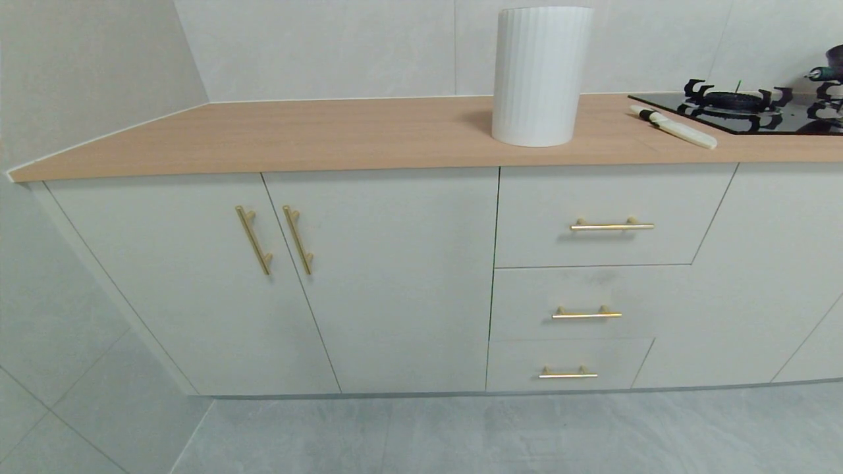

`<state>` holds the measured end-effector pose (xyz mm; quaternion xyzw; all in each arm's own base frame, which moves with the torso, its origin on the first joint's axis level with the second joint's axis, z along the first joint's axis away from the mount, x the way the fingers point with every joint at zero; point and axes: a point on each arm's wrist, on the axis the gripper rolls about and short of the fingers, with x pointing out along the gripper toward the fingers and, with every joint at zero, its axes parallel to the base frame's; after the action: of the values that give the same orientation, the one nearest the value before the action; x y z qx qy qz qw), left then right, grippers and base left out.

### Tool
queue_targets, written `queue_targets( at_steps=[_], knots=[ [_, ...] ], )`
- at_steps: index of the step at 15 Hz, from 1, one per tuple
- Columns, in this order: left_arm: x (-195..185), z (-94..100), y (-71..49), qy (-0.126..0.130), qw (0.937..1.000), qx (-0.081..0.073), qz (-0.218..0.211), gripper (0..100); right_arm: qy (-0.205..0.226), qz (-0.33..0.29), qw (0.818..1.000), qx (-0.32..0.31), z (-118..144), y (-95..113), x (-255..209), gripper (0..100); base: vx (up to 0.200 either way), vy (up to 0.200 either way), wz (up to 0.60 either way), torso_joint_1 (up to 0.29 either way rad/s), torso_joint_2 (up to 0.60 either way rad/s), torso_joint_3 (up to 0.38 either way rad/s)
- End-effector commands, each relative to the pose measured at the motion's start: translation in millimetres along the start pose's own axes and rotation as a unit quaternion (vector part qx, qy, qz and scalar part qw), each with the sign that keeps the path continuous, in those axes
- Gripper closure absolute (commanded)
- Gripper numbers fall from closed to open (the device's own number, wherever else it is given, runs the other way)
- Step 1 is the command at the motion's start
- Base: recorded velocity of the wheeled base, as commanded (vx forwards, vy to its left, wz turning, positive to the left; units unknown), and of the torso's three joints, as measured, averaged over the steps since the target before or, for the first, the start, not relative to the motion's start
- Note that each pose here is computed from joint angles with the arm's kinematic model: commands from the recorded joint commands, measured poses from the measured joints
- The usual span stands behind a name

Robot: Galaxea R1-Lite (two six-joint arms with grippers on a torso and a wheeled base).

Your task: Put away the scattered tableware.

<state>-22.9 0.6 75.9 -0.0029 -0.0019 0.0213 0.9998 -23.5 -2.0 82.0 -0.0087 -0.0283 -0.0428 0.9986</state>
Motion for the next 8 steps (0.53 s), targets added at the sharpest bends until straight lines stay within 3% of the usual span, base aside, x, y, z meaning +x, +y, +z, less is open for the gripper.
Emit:
queue_targets(
  at_steps=[1, 4, 8],
  knots=[
    [0.1, -0.1, 0.0, 0.000, 1.0000, -0.001, 0.000, 0, 0.003, 0.000, 1.000, 0.002, -1.4, 0.1, 0.4, 0, 0.000, 0.000, 0.00, 0.000, 0.00, 0.000],
    [0.1, -0.1, 0.0, 0.000, 1.0000, -0.001, 0.000, 0, 0.032, 0.043, 0.999, 0.013, -6.4, 2.1, 0.0, 0, 0.000, 0.000, 0.00, 0.000, 0.00, 0.000],
    [0.1, -0.1, 0.0, 0.000, 1.0000, -0.001, 0.000, 0, 0.028, 0.044, 0.999, 0.011, -6.1, 2.1, 0.1, 0, 0.000, 0.000, 0.00, 0.000, 0.00, 0.000]
  ],
)
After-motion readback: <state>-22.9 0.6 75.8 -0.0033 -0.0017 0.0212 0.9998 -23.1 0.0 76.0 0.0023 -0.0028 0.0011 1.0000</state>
